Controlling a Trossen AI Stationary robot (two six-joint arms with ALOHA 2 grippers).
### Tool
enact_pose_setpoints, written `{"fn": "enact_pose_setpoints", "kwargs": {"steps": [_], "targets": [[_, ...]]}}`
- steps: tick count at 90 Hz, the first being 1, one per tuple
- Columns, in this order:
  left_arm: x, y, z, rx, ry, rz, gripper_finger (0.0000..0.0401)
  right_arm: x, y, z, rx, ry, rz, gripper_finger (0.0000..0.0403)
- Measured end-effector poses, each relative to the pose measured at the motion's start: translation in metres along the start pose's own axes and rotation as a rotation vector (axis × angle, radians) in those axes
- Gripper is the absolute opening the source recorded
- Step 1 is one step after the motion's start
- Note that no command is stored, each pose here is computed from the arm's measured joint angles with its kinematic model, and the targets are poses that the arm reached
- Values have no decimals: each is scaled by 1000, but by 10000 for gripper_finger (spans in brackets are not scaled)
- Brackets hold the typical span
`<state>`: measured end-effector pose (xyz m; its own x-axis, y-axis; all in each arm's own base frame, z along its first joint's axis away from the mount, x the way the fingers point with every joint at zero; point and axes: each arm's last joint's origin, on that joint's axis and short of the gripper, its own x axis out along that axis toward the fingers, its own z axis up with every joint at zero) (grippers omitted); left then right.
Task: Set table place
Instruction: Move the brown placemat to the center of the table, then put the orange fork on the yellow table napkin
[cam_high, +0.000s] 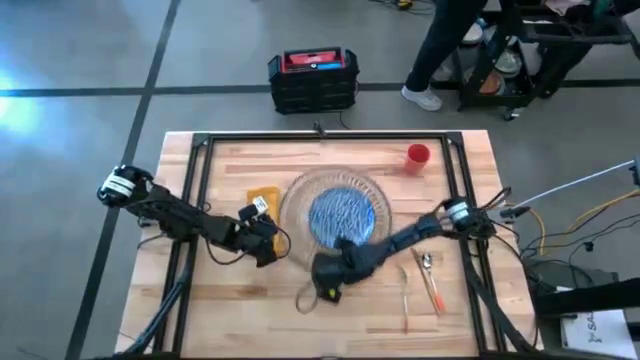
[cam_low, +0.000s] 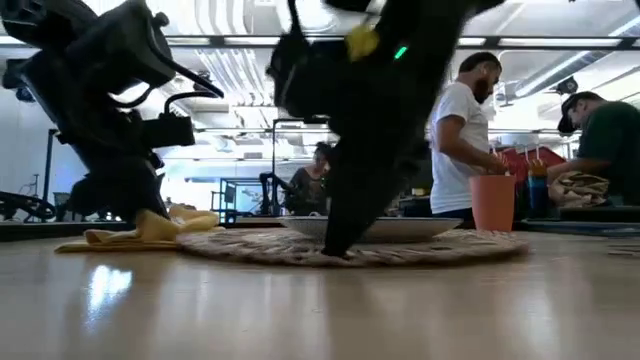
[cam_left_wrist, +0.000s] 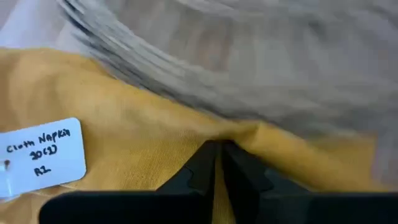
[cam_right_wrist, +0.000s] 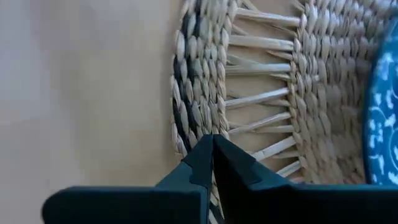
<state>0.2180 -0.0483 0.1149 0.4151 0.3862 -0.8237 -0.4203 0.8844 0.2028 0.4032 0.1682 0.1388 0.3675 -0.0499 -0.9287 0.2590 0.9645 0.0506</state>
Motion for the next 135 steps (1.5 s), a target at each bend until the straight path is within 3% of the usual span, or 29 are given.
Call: {"fn": "enact_pose_setpoints", "kwargs": {"steps": [9,22,36,45,78,105,119,127,135], "targets": [[0,2,2,13,-4,1,21,-6,17,-9,-8,-8,18,0],[-1,1,2,36,16,-46,21,-7,21,-14,-6,-11,0,0],[-5,-8,0,54,112,-268,21,-4,12,-9,3,-22,-34,0],[-9,-12,-2,60,138,-343,21,-2,3,-2,21,-31,-54,0],[-19,-5,3,38,26,-248,21,-3,7,-6,30,-35,-56,0],[-18,-4,4,16,13,-221,21,-5,14,-10,36,-38,-49,0],[-23,-2,7,-75,1,-232,21,-26,17,-14,7,-162,-187,0],[-37,-2,19,-91,-67,-266,21,-67,24,-10,4,-316,-222,0],[-56,1,34,-94,-154,-308,21,-102,20,-10,18,-372,-224,10]]}}
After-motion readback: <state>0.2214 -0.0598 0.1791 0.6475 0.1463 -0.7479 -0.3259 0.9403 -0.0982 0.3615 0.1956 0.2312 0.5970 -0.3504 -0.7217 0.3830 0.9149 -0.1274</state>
